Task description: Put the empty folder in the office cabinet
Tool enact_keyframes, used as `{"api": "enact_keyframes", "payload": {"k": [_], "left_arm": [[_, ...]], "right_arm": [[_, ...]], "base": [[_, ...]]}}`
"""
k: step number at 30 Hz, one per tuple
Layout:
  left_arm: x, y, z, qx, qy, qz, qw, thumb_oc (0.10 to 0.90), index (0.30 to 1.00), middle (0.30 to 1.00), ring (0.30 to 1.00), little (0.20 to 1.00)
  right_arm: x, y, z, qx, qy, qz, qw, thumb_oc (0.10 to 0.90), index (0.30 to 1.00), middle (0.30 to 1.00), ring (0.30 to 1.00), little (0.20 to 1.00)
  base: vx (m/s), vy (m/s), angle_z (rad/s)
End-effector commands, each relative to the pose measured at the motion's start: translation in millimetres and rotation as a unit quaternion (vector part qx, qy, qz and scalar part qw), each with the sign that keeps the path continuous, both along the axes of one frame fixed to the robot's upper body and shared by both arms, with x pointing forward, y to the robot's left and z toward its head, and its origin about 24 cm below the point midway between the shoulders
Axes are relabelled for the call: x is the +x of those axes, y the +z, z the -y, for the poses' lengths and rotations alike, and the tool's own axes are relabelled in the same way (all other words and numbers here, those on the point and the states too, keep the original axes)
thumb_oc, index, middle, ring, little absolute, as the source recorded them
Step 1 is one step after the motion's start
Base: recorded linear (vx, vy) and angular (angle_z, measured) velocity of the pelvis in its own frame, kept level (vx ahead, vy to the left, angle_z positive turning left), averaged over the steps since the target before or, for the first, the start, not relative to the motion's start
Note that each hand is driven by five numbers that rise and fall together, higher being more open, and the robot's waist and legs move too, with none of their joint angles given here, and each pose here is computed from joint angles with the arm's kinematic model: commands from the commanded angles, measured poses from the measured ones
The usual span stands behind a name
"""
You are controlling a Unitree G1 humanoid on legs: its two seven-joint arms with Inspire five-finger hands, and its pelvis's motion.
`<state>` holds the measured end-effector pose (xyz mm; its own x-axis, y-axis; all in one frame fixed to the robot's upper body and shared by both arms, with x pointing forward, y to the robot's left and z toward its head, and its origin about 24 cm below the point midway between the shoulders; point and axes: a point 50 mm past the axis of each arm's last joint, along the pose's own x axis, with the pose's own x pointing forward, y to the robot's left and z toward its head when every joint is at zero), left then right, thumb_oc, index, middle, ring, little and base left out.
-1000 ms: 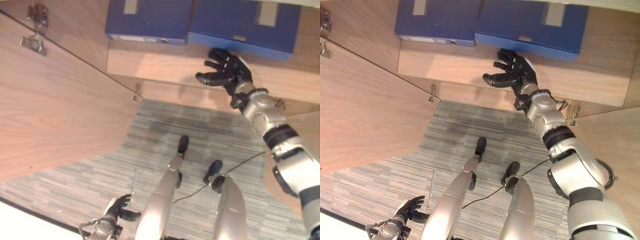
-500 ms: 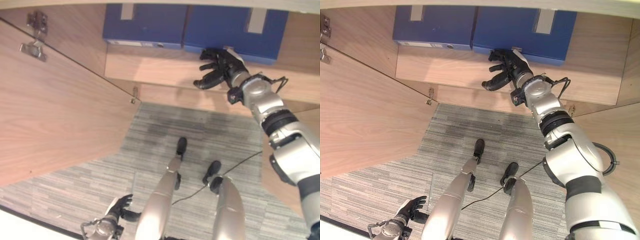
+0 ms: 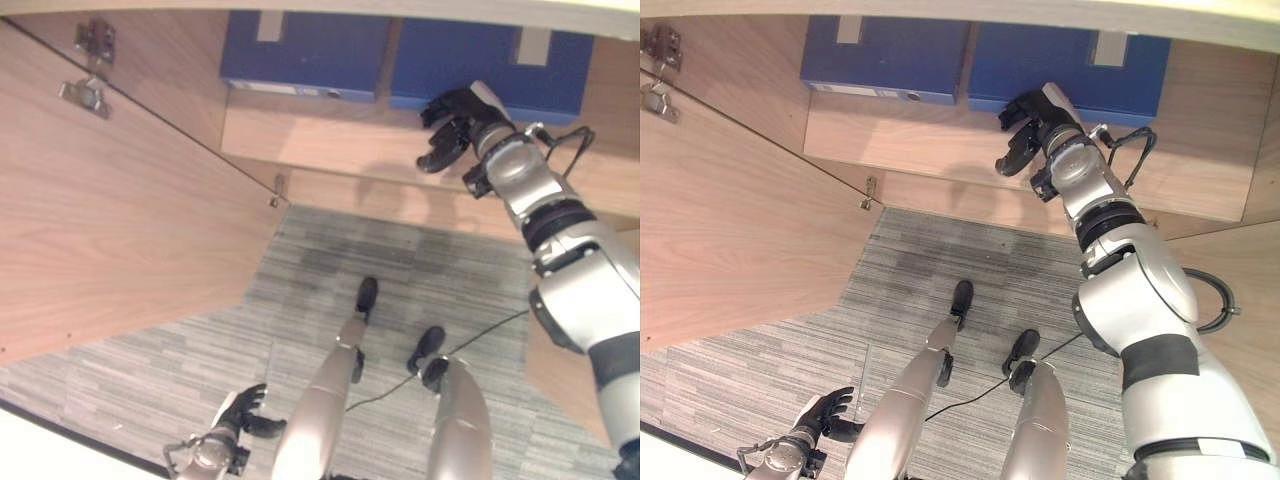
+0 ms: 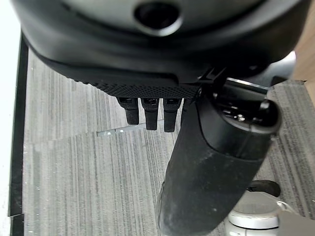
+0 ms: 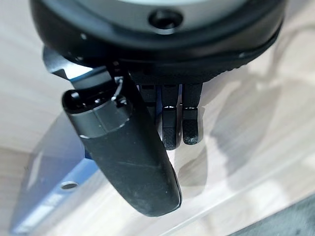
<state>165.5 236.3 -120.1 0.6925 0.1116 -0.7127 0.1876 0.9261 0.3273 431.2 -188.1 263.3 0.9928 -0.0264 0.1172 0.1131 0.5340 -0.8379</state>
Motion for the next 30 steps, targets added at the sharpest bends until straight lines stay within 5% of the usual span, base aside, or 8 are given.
{"api": "enact_keyframes", "payload": {"k": [1,7,17,18,24,30], "left_arm": [[-38,-9,-20,0.029,0.026,-0.048,0.998,0.800,0.900,0.900,0.900,0.900],[-35,-8,-19,0.027,0.031,-0.035,0.999,0.800,0.900,0.900,0.900,0.900],[-58,-22,-21,0.039,0.045,-0.090,0.994,0.800,0.900,0.900,0.900,0.900],[-63,-26,-18,0.043,0.051,-0.109,0.992,0.800,0.900,0.900,0.900,0.900],[-67,-32,-12,0.047,0.057,-0.132,0.989,0.800,0.900,0.900,0.900,0.900],[-82,-41,-1,0.042,0.058,-0.180,0.981,0.800,0.900,0.900,0.900,0.900]], "right_arm": [[-24,4,99,-0.137,-0.206,0.020,0.969,0.800,0.900,0.900,0.900,0.900],[-23,-3,92,-0.106,-0.175,0.040,0.978,0.800,0.900,0.900,0.900,0.900],[-14,-105,27,-0.070,-0.062,-0.095,0.991,0.800,0.900,0.900,0.900,0.900],[-22,-143,18,0.004,-0.057,-0.135,0.989,0.800,0.900,0.900,0.900,0.900],[-41,-199,-1,0.074,-0.044,-0.201,0.976,0.800,0.900,0.900,0.900,0.900],[-122,-315,-7,0.164,-0.067,-0.364,0.914,0.800,0.900,0.900,0.900,0.900]], "base": [[0.00,-0.022,0.08],[0.01,-0.005,0.00],[0.06,0.001,-0.13],[0.08,0.000,-0.11],[0.01,0.020,-0.11],[0.08,0.017,-0.12]]}}
